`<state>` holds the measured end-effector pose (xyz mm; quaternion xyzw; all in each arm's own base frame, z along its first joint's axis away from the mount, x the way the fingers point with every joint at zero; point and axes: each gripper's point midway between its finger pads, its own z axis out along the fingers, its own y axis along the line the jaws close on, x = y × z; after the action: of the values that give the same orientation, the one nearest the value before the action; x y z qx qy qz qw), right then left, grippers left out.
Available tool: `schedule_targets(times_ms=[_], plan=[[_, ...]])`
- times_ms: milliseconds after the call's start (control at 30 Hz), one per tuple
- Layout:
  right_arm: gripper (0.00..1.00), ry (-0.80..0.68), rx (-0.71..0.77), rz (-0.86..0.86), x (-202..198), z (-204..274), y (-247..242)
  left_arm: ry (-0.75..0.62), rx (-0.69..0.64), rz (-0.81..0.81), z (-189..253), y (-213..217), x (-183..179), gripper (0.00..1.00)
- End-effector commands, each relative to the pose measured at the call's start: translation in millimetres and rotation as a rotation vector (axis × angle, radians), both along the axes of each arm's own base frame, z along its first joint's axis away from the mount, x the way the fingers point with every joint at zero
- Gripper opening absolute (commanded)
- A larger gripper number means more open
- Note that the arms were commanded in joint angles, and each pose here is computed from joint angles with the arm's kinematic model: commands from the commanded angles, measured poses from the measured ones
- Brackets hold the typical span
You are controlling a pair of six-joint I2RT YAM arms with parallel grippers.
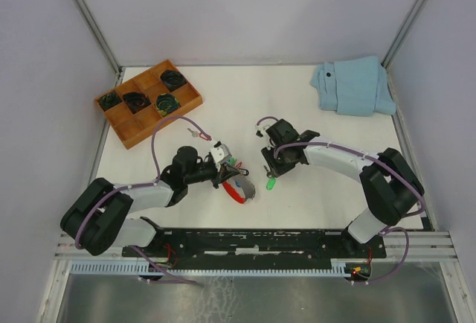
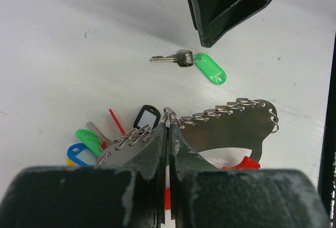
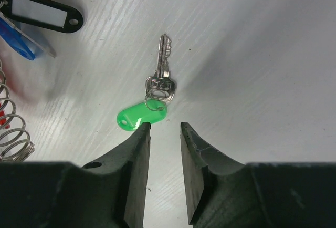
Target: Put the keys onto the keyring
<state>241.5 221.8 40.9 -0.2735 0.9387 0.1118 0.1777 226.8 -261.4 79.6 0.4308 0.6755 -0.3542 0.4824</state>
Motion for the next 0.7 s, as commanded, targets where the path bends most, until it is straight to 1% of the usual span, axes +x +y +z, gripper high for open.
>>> schedule_targets(times_ms=[0,67,200,367,567,667], plan=[[0.38,-0.054,0.011,0.005,17,12,9,-0.087,-0.053,-0.047,25,-12,6,0.03],[0.39,-0.032,0.014,0.023,14,8,13,-0.085,-0.052,-0.048,24,-12,6,0.03],[0.43,-0.058,-0.011,0.087,8,7,22,-0.079,-0.051,-0.056,24,-13,5,0.03],[0.45,-0.056,-0.060,0.089,11,-4,22,-0.077,-0.051,-0.058,24,-13,5,0.03],[0.41,-0.049,-0.088,0.094,12,-13,25,-0.074,-0.050,-0.061,23,-14,5,0.03],[0.38,-0.043,-0.098,0.091,12,-16,24,-0.073,-0.051,-0.064,23,-14,5,0.03]])
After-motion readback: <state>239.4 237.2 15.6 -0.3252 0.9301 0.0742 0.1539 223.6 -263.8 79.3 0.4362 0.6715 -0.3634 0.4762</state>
